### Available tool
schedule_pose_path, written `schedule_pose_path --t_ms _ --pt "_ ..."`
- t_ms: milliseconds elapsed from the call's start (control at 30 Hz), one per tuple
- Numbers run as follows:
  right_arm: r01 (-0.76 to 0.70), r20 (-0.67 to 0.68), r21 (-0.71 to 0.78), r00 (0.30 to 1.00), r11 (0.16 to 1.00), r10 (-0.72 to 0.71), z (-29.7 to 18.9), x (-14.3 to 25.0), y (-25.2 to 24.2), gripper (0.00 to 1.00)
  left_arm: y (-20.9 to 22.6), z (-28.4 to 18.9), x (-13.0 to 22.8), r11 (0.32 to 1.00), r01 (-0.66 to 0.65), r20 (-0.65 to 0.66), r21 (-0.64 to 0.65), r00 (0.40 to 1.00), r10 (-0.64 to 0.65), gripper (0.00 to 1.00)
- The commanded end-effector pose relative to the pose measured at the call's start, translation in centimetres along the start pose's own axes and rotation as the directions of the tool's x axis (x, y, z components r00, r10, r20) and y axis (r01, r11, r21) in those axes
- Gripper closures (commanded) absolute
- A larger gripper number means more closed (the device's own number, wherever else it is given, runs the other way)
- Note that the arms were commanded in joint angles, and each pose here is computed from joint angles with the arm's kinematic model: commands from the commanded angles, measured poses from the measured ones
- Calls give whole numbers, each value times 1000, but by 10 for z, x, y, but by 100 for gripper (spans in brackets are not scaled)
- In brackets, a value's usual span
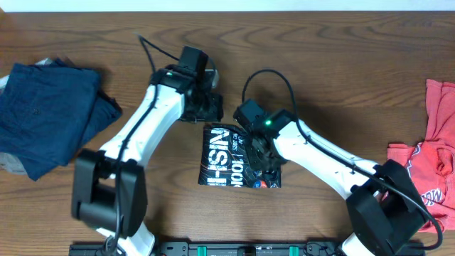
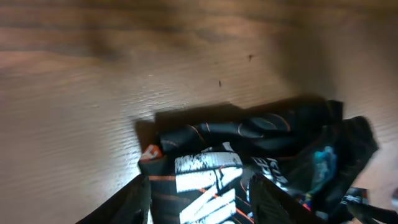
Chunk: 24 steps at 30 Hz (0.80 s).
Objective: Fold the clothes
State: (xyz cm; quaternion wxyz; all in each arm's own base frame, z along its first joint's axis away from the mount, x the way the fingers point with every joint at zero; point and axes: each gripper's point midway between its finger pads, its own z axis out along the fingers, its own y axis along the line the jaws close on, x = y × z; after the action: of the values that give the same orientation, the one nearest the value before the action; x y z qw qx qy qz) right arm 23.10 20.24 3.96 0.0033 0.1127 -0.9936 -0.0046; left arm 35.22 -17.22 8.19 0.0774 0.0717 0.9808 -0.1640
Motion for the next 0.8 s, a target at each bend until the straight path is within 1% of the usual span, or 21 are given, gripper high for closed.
schedule_pose_path --t_ms 0,100,167,267,333,433,500,600,667,733,767 --pt "19 -42 14 999 1000 -18 14 17 -5 60 13 24 13 1000 -3 -84 -28 996 1 48" --pt "12 -42 68 999 998 -9 29 24 -21 60 22 40 31 998 22 -182 -51 983 -31 48" --pt "-26 -28 122 999 992 30 36 25 -36 62 27 48 45 997 38 -247 -69 967 -54 49" --pt "-126 25 222 992 967 123 36 18 -65 63 37 55 64 992 50 -330 -112 940 -85 59" --pt "-180 79 264 983 948 165 34 5 -86 61 45 54 79 986 51 -390 -158 914 -110 64" --pt "-218 137 249 973 944 188 33 -16 -103 59 47 47 97 981 61 -457 -183 879 -140 70" --pt "-189 165 201 974 961 156 34 -33 -108 59 48 39 110 974 87 -501 -211 846 -184 70" --pt "-95 183 118 981 989 72 33 -50 -105 57 43 25 130 948 175 -561 -264 772 -299 70" --pt "-89 179 116 982 989 67 29 -53 -110 55 33 19 138 947 213 -597 -240 737 -317 69" --pt "-92 159 122 985 988 72 24 -52 -114 54 25 16 139 948 238 -607 -212 728 -318 69" --pt "-94 147 126 986 988 75 21 -50 -115 54 24 15 137 950 240 -600 -202 736 -314 69"
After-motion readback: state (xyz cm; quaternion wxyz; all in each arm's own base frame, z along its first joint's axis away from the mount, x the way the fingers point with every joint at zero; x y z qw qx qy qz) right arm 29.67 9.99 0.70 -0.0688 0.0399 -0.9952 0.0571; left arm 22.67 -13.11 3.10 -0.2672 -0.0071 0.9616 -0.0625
